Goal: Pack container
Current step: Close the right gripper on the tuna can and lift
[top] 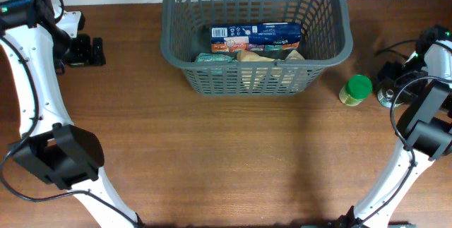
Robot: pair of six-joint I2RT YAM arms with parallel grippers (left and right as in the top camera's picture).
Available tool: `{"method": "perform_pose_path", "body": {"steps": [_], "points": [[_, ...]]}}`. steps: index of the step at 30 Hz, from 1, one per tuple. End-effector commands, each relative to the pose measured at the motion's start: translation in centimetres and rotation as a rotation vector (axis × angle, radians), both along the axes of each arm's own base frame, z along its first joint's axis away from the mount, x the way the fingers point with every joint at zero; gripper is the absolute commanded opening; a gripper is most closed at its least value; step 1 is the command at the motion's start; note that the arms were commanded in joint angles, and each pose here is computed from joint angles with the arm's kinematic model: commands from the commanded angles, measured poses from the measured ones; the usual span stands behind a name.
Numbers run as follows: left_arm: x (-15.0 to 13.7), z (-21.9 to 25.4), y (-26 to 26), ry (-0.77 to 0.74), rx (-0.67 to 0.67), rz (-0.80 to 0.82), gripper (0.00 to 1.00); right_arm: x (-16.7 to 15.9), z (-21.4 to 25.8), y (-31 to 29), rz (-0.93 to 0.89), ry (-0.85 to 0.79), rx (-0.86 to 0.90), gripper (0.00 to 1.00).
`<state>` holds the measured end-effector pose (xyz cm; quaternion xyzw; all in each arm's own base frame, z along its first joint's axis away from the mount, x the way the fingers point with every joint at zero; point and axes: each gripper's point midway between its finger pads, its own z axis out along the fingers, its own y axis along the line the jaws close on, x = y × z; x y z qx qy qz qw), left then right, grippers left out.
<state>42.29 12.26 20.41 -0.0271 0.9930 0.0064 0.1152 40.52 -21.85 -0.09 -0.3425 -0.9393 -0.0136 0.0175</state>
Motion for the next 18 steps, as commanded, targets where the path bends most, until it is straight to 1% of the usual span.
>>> {"method": "perform_pose_path", "body": {"steps": [1,9,14,18], "points": [[-0.1,0.2,-0.2,-0.006,-0.016,0.012,0.99,-2.2,-2.0,-0.5,0.004,0.095,-0.015,0.91],[-0.1,0.2,-0.2,-0.006,-0.016,0.012,0.99,-3.5,-1.8,-2.0,-0.004,0.16,-0.099,0.9],[-0.1,0.2,-0.2,-0.006,-0.016,0.012,0.99,-3.9,-1.8,-2.5,-0.019,0.161,-0.092,0.9],[-0.1,0.2,-0.2,-0.006,-0.016,0.012,0.99,-3.4,-1.8,-1.8,-0.013,0.145,-0.067,0.9]]}}
